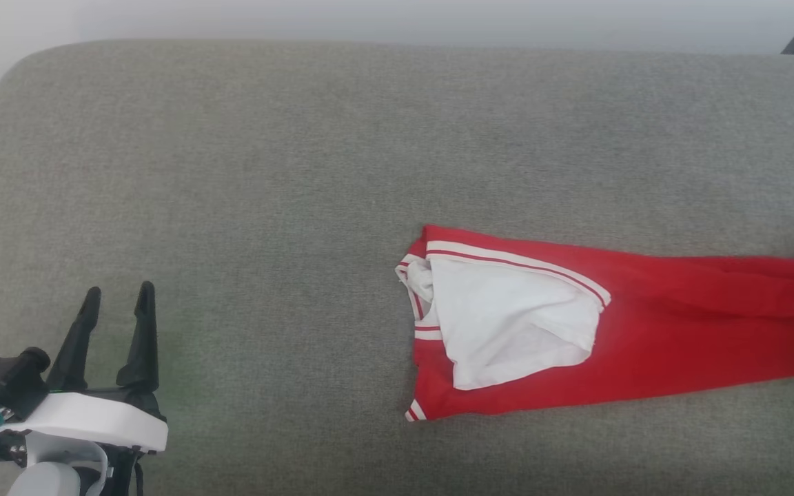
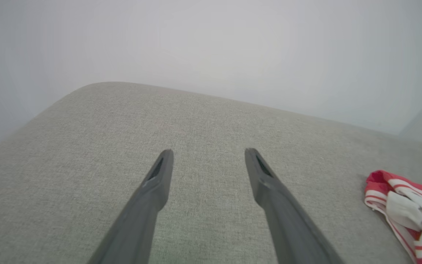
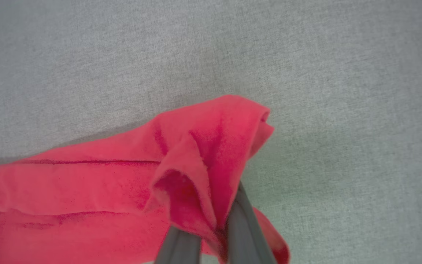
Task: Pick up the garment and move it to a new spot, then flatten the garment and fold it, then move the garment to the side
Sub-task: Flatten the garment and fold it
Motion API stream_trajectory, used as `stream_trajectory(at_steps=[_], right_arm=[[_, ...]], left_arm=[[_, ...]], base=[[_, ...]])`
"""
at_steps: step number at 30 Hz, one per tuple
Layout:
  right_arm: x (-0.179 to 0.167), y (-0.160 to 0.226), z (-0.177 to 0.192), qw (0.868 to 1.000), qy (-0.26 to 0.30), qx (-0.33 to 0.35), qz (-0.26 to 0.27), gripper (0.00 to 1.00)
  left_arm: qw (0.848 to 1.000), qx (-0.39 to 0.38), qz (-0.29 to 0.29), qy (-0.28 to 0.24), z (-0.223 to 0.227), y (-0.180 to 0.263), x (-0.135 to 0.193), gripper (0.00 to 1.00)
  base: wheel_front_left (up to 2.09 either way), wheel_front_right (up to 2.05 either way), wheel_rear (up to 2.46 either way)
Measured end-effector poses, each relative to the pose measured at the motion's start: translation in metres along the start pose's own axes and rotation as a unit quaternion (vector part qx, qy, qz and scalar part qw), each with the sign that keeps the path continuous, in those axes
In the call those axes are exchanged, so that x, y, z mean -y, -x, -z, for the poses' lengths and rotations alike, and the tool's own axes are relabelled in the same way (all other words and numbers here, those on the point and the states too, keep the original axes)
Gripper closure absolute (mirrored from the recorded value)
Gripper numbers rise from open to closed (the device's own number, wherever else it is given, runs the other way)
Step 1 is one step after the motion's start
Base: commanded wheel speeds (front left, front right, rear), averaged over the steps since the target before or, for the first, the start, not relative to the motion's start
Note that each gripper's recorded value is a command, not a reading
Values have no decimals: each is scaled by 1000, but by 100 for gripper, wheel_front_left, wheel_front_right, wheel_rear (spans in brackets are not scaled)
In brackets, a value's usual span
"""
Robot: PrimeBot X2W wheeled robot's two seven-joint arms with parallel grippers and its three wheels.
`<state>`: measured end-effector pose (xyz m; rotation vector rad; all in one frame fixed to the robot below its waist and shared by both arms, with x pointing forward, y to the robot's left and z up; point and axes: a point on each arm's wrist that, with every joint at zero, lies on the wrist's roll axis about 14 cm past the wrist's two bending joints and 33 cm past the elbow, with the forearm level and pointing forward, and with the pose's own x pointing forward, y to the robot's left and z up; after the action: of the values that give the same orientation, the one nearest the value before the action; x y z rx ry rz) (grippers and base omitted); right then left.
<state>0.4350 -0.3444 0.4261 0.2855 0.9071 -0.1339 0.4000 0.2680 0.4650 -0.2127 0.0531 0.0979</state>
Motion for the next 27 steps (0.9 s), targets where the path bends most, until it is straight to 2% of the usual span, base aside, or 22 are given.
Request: stream_trajectory(at_steps=[6,11,20,27], right_arm=[[-34,6,2,999,35,1,-42,100],[-90,16,16,990,61,-13,-125,100],[-202,37,44,955,132,-30,-265,100],[-274,40,70,924,180,-57,-333,100]], left_arm=[[1000,3,8,2,-1,-3,4,0],[1000,8,11,3,-5,-2,6,0],[1000,16,8,5,-11,11,4,0],[1000,26,-4,7,-20,21,-4,0]], base=[[0,0,0],[0,0,0],[0,0,0],[0,0,0]])
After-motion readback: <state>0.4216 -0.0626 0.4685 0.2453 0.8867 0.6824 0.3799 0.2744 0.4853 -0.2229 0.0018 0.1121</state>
